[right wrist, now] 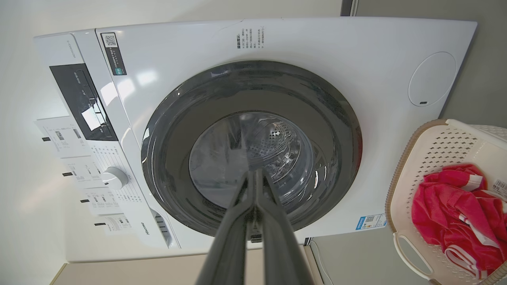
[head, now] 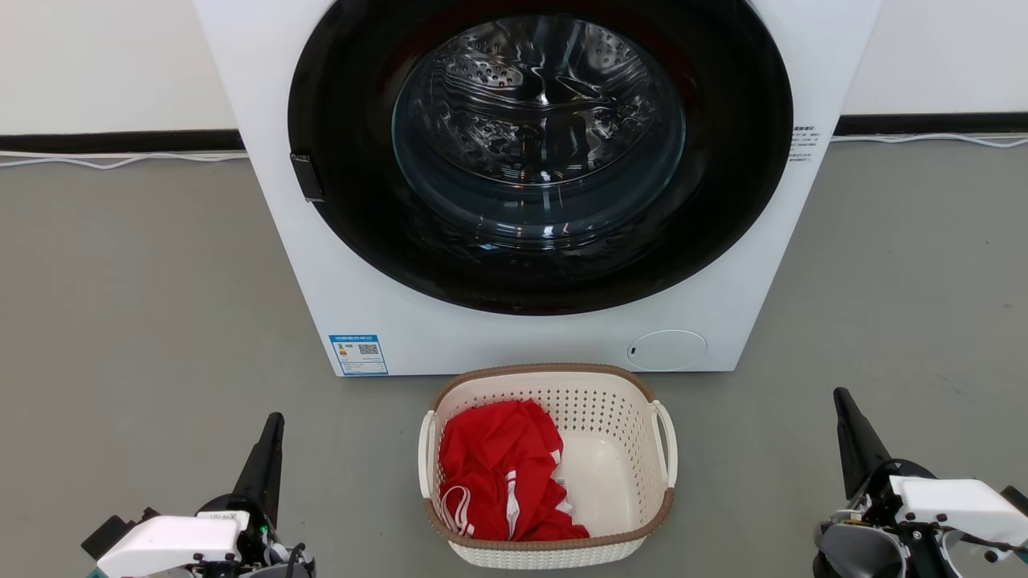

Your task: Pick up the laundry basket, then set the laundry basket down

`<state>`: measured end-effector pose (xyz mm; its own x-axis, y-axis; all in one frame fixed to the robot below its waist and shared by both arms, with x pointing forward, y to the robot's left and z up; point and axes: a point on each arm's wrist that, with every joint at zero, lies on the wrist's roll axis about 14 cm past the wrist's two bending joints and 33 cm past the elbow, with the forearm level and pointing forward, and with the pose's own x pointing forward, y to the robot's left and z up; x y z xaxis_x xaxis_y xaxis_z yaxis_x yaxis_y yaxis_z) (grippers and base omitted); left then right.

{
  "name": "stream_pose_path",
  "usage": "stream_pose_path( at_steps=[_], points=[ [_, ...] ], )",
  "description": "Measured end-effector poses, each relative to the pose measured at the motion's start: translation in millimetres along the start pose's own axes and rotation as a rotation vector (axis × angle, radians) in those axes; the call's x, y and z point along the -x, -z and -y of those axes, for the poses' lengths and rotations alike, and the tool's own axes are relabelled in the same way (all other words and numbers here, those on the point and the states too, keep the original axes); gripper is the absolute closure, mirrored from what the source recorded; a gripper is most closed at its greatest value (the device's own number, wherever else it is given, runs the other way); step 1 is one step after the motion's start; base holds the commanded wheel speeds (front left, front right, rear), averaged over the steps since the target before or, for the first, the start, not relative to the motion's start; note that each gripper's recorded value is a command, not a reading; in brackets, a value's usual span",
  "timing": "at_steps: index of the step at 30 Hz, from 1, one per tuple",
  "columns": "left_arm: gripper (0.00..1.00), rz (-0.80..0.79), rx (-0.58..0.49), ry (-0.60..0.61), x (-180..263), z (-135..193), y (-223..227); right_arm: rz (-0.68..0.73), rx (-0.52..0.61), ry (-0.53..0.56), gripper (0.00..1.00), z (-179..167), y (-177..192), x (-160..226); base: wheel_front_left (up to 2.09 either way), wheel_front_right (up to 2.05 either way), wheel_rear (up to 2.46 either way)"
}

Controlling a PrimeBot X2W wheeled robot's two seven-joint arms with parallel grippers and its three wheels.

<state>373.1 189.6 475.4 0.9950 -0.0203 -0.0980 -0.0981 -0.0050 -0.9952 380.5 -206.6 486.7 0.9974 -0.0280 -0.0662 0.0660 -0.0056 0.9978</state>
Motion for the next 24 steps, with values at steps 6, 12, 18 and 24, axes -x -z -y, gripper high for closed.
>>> stream_pose_path(
  at_steps=[6, 12, 18, 24],
  points=[
    [1.0, 0.0, 0.0, 0.0, 0.0, 0.0, 0.0, 0.0, 0.0, 0.0, 1.0, 0.0, 0.0, 0.0, 0.0, 0.0, 0.0],
    [1.0, 0.0, 0.0, 0.0, 0.0, 0.0, 0.0, 0.0, 0.0, 0.0, 1.0, 0.0, 0.0, 0.0, 0.0, 0.0, 0.0],
    [1.0, 0.0, 0.0, 0.0, 0.0, 0.0, 0.0, 0.0, 0.0, 0.0, 1.0, 0.0, 0.0, 0.0, 0.0, 0.0, 0.0],
    [1.0, 0.0, 0.0, 0.0, 0.0, 0.0, 0.0, 0.0, 0.0, 0.0, 1.0, 0.0, 0.0, 0.0, 0.0, 0.0, 0.0]
  ],
)
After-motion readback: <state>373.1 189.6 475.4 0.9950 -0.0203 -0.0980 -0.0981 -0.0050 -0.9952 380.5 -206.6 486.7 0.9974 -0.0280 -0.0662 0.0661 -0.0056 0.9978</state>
